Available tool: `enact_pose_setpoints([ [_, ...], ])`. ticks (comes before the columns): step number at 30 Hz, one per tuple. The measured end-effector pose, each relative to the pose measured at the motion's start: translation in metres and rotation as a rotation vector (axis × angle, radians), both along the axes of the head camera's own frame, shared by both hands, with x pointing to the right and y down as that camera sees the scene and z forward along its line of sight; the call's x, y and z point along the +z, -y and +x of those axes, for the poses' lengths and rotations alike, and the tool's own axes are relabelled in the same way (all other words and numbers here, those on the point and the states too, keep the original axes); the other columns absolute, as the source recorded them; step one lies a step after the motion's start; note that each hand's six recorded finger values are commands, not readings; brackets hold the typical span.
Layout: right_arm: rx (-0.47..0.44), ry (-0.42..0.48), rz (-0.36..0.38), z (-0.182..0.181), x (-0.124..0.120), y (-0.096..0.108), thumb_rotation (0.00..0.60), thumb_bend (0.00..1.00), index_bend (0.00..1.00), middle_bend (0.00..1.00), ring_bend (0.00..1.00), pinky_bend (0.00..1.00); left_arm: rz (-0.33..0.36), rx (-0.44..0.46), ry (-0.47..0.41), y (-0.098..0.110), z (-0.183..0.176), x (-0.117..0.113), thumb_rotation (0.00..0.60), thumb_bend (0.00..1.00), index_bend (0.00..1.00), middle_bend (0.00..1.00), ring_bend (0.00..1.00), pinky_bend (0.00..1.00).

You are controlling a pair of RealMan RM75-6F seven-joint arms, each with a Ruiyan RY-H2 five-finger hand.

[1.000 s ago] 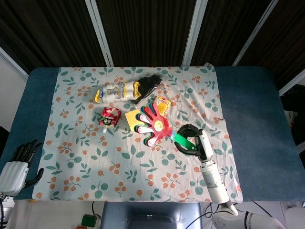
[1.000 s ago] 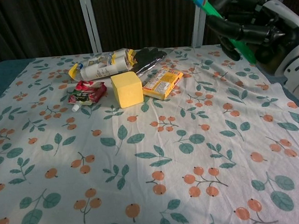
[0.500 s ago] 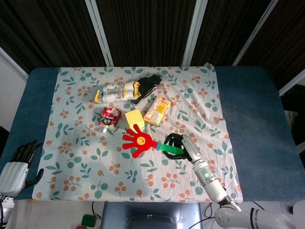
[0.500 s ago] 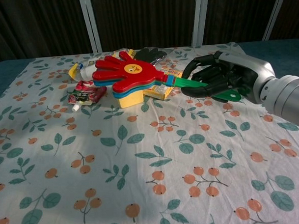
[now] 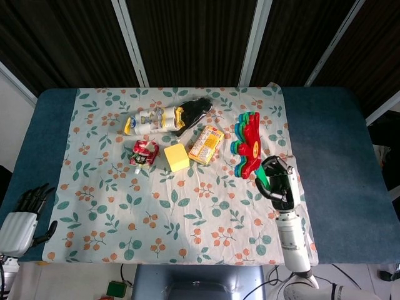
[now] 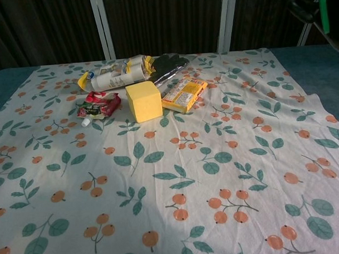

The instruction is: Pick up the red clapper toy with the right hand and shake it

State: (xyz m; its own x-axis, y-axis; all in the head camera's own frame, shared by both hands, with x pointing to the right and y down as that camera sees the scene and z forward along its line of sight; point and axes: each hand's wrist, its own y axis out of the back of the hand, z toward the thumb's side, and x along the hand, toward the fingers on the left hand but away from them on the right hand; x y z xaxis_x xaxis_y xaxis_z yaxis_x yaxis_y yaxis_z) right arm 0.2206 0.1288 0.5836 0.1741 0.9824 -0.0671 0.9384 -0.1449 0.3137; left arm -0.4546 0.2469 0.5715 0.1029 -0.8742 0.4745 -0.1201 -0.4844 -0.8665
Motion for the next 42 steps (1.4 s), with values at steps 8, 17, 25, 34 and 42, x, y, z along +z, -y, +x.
enact_pose_setpoints([
  [8,-0.125,-0.301,-0.016,-0.019,0.028,-0.006,0.600,0.60,0.93,0.82,0.86,0.98,-0.001,-0.002,0.000,0.000,0.000,0.000,0.600,0.41,0.00,0.00,0.00,0.09],
  [17,-0.464,-0.823,-0.107,-0.042,0.082,-0.018,0.600,0.60,0.94,0.82,0.86,0.99,0.005,-0.004,-0.004,0.000,-0.001,-0.001,0.600,0.41,0.00,0.00,0.00,0.09],
  [25,-0.547,-0.931,-0.164,-0.044,0.086,-0.019,0.600,0.60,0.94,0.82,0.86,0.99,0.000,-0.001,-0.001,0.000,0.000,0.000,0.600,0.41,0.00,0.00,0.00,0.09],
  [34,-0.640,-1.067,-0.175,-0.044,0.113,-0.025,0.600,0.60,0.89,0.82,0.84,0.95,-0.009,0.000,0.000,0.000,0.000,0.002,0.600,0.41,0.00,0.00,0.00,0.09],
  [42,-0.698,-1.158,-0.172,-0.045,0.133,-0.032,0.600,0.60,0.65,0.71,0.70,0.87,-0.011,-0.005,-0.004,0.001,-0.001,0.001,0.600,0.41,0.00,0.00,0.00,0.10],
])
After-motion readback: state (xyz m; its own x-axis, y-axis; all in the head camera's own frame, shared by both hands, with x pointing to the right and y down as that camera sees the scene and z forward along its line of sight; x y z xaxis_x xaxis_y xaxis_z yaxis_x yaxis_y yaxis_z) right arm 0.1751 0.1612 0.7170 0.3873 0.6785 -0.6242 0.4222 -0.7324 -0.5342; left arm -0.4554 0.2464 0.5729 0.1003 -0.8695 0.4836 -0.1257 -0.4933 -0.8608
